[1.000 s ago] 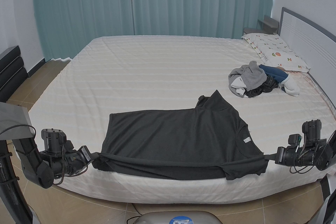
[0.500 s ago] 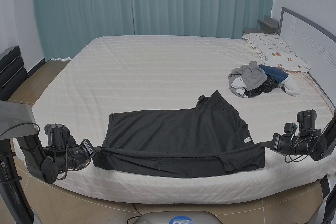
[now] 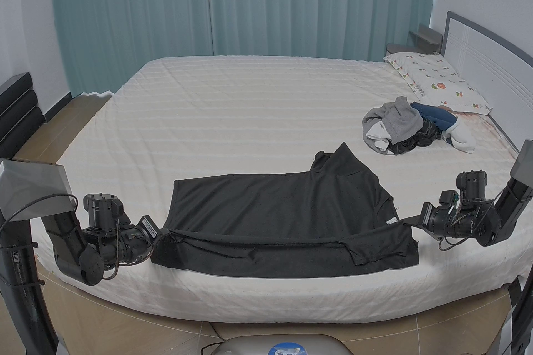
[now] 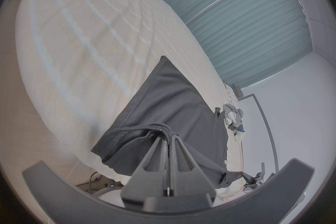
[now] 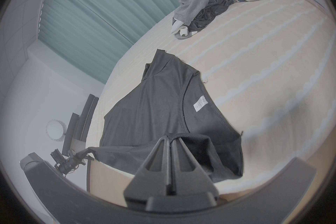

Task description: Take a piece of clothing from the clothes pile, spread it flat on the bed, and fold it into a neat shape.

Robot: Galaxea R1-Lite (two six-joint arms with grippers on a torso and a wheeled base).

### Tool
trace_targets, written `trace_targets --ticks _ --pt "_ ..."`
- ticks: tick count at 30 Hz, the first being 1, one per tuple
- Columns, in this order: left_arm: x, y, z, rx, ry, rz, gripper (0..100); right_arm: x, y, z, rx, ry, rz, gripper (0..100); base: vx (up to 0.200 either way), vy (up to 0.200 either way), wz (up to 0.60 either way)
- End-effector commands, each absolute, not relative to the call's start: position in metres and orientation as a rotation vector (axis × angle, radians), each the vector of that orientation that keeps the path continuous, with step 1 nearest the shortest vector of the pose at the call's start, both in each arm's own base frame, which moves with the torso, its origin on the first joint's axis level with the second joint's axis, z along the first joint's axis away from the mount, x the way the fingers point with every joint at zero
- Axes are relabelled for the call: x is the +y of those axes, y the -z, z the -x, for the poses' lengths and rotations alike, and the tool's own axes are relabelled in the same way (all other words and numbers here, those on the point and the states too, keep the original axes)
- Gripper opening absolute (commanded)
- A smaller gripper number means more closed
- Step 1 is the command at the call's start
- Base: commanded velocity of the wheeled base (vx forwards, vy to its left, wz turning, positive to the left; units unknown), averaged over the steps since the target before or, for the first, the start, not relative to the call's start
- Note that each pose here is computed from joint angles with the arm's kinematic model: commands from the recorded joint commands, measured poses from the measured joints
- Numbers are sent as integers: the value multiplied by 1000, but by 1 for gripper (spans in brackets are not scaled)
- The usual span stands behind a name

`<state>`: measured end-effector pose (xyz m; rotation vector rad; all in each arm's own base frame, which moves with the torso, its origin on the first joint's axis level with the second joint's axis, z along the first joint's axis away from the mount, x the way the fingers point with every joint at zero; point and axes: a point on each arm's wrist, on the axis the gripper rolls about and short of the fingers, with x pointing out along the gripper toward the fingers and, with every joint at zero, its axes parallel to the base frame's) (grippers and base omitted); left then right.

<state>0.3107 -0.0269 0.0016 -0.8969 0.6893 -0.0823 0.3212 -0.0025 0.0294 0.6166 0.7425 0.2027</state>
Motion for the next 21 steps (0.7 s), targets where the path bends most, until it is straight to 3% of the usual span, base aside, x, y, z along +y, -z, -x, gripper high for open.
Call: trace_targets --ticks 1,10,11,12,13,21 --pt "-33 13 -319 711 65 886 0 -2 -7 -332 755 -191 -648 0 0 0 0" --pt "-39 18 -327 688 31 866 0 -2 9 -340 707 -185 -709 0 0 0 0" --pt "-39 18 -327 689 30 867 0 -2 9 -341 707 -184 -710 100 0 0 0" --pt "-39 18 -327 689 30 867 0 -2 10 -341 707 -184 -710 100 0 0 0" --pt "-39 19 -327 690 29 867 100 -2 9 -344 696 -187 -719 100 0 0 0" --pt "-38 14 -328 678 9 942 100 -6 -2 -346 597 -195 -858 100 0 0 0"
